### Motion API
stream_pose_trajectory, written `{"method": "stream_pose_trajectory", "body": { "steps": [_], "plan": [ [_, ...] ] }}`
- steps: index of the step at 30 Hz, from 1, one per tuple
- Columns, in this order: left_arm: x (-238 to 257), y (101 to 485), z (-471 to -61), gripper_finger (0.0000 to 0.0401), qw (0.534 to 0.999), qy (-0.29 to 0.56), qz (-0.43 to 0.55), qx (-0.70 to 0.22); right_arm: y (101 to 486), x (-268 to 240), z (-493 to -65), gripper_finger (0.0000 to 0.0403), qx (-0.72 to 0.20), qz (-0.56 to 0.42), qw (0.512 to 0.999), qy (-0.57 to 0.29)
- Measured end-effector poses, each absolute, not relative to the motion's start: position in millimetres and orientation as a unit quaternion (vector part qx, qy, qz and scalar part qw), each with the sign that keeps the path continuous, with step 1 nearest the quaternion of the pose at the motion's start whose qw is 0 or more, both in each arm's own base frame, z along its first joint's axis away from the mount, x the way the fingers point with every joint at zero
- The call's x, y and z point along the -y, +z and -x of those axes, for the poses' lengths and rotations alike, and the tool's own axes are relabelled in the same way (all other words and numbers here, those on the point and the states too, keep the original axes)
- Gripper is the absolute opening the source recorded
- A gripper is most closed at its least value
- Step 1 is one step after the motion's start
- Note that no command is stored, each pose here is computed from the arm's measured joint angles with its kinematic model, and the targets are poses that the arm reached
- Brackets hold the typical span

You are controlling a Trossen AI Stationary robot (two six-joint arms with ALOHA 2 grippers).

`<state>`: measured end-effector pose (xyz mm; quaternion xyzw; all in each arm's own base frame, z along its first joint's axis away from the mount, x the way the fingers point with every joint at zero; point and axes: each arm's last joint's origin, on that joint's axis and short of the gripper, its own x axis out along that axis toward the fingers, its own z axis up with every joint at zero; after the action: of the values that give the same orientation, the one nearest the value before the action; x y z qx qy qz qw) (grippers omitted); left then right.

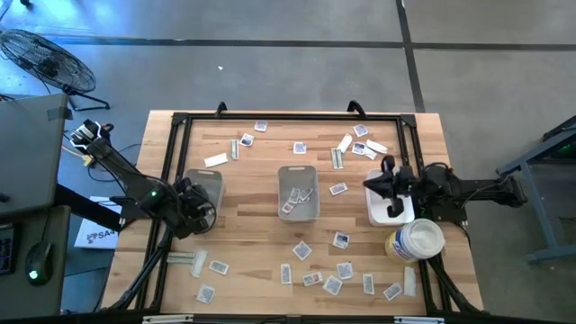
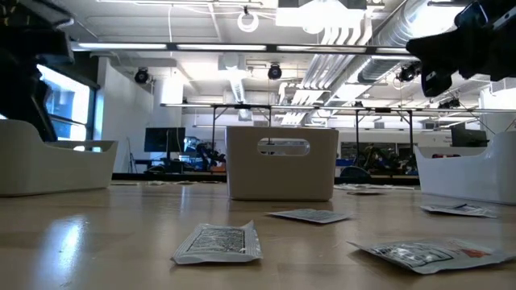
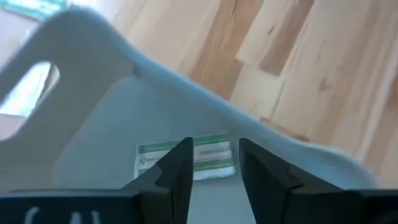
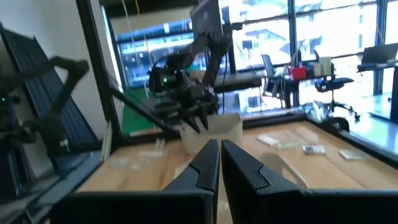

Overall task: Pick & Place First Aid Supplies
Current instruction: Put the alcohol pad into the white bin

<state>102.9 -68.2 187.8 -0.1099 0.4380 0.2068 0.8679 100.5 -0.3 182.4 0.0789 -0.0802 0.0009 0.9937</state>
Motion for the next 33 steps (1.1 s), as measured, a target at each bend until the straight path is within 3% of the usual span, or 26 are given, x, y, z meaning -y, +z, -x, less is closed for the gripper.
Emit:
{"method": "stream_pose_trajectory", "body": {
  "steps": [11, 19, 33],
  "plan": [
    [77.5, 248.9, -120.3, 0.0128, 0.927, 0.179, 0.064, -0.323, 189.9, -6.3, -104.5, 0.0012, 0.108, -0.101, 0.987, 0.069],
    [78.7, 252.9, -121.7, 0.0128, 0.93, 0.172, 0.064, -0.317, 189.7, -23.7, -121.3, 0.0012, 0.104, -0.084, 0.986, 0.101],
    [82.2, 250.5, -120.5, 0.0128, 0.918, 0.122, 0.09, -0.367, 212.0, -76.9, -187.5, 0.0012, -0.002, -0.018, 0.991, 0.13]
  ]
}}
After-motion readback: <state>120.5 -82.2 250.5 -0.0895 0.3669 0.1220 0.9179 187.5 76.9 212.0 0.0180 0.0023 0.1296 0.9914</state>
